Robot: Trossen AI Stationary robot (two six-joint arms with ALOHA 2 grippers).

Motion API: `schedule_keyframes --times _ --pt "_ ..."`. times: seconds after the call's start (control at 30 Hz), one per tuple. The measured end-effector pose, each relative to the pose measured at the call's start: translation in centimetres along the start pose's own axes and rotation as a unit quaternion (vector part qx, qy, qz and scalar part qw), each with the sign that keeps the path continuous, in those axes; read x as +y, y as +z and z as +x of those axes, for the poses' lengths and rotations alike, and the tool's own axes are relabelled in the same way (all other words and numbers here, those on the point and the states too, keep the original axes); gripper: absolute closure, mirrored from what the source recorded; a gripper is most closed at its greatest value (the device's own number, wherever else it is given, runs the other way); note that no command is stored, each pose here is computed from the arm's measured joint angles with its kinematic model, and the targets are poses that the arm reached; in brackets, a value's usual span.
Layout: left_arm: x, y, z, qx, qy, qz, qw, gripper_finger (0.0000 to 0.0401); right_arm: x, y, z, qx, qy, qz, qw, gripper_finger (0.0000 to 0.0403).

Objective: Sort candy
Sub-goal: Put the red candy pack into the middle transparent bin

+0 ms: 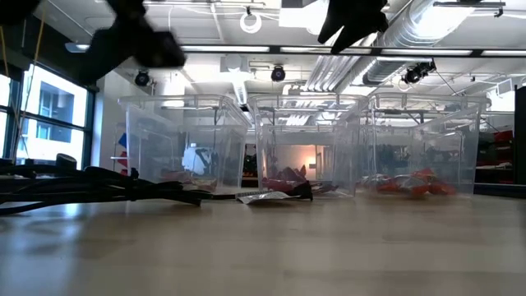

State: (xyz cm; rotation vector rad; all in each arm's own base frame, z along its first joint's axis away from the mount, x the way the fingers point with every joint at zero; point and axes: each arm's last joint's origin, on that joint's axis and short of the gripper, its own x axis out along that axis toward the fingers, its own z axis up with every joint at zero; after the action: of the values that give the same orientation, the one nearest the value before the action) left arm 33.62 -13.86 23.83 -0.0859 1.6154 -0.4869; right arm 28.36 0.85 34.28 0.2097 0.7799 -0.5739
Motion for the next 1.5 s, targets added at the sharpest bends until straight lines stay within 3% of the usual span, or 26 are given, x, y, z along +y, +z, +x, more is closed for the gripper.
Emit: schedule_keyframes --times 0.23,0.37,0.5,0.7,1.13,1.27,1.5 --pt "0.3 0.8 5.4 0.107 -0.049 -0.077 0.99 0.0162 0.0 0.0 0.0 -0.005 -0.008 -0.001 1.0 0.0155" --pt "0.4 0.6 8.7 0.192 -0.055 -0.151 0.968 0.0162 0.0 0.0 0.0 -0.006 -0.011 -0.002 1.0 0.0155" --pt "-0.5 0.5 10.9 0.231 -0.062 -0.169 0.956 0.0162 0.0 -0.1 0.0 -0.005 -0.012 -0.003 1.0 0.0155" --pt "-1.5 0.4 11.4 0.228 -0.047 -0.205 0.95 0.0162 0.0 -0.1 0.0 -0.003 -0.016 -0.009 1.0 0.0155" --pt "-3.5 1.1 12.8 0.179 -0.046 -0.211 0.96 0.0162 -0.2 -0.3 0.0 0.006 -0.026 -0.026 0.999 0.0155" --pt "-3.5 1.1 12.9 0.171 -0.012 -0.222 0.96 0.0162 -0.2 -0.3 0.0 0.006 -0.026 -0.026 0.999 0.0155" --pt "-4.0 0.9 13.1 0.175 -0.007 -0.23 0.957 0.0162 -0.2 -0.4 0.0 0.007 -0.026 -0.029 0.999 0.0155"
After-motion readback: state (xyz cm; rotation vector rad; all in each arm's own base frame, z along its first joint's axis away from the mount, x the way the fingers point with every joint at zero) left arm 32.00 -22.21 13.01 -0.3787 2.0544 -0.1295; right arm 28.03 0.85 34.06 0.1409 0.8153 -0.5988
